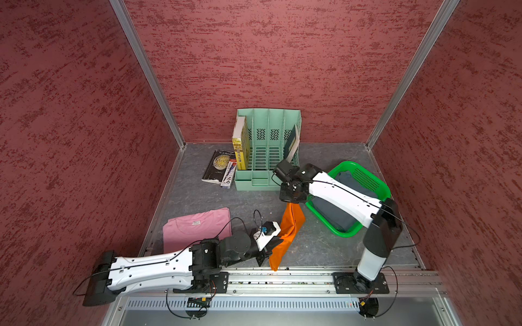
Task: Put the folded t-shirts into the basket
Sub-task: Pick up the T-shirt from the center of the board.
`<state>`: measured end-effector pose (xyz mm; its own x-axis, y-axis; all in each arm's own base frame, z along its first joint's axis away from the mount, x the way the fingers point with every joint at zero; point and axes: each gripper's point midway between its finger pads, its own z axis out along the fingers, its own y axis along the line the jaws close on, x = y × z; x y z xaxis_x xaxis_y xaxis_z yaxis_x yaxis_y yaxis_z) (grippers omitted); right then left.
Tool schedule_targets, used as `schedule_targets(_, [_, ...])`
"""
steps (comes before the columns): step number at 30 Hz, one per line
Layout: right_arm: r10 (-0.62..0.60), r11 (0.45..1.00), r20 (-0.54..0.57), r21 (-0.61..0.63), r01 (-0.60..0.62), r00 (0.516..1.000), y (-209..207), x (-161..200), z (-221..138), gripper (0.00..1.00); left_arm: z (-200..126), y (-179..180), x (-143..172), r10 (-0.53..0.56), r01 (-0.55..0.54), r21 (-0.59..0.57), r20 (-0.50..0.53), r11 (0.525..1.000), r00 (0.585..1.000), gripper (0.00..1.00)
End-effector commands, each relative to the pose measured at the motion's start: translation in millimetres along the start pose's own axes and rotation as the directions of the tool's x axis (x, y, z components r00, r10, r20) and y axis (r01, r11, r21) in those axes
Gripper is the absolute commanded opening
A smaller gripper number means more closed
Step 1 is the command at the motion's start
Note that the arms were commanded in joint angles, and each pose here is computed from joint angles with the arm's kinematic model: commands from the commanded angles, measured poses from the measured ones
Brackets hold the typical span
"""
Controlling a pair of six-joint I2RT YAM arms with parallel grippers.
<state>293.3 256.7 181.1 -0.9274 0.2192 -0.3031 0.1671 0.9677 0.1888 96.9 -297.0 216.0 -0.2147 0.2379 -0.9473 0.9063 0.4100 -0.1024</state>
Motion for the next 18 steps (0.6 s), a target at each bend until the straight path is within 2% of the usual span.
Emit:
schedule_targets(1, [0.084,0.996,0.152,0.022,-0.088,0.985,-25.3,-25.0,-34.1,0.00,-3.3,-14.1,-36.9,0.052,-0.057,0.052,0.098,0.997,0.994,0.00])
schedule_targets(7, [0.189,0.980,0.268,0.003,-0.197,0.945,-70.4,-52.8,-82.6,0.00,9.3,-30.0,-78.0,0.123,-0.136,0.077,0.154,0.988,0.980,0.00])
schedule_targets(10, [0.246,0.963,0.327,0.021,-0.267,0.913,-103.2,-64.9,-104.2,0.00,19.1,-35.7,-98.3,0.122,-0.140,0.077,0.202,0.987,0.972,0.00])
schedule_targets(13, [0.287,0.938,0.393,0.068,-0.339,0.873,-142.5,-73.6,-123.7,0.00,28.9,-39.1,-118.0,0.094,-0.116,0.071,0.262,0.991,0.961,0.00])
schedule_targets(18, [0.304,0.869,0.521,0.192,-0.456,0.798,-209.3,-79.5,-161.1,0.00,67.9,-43.4,-135.0,0.021,-0.041,0.064,0.281,0.997,0.960,0.00])
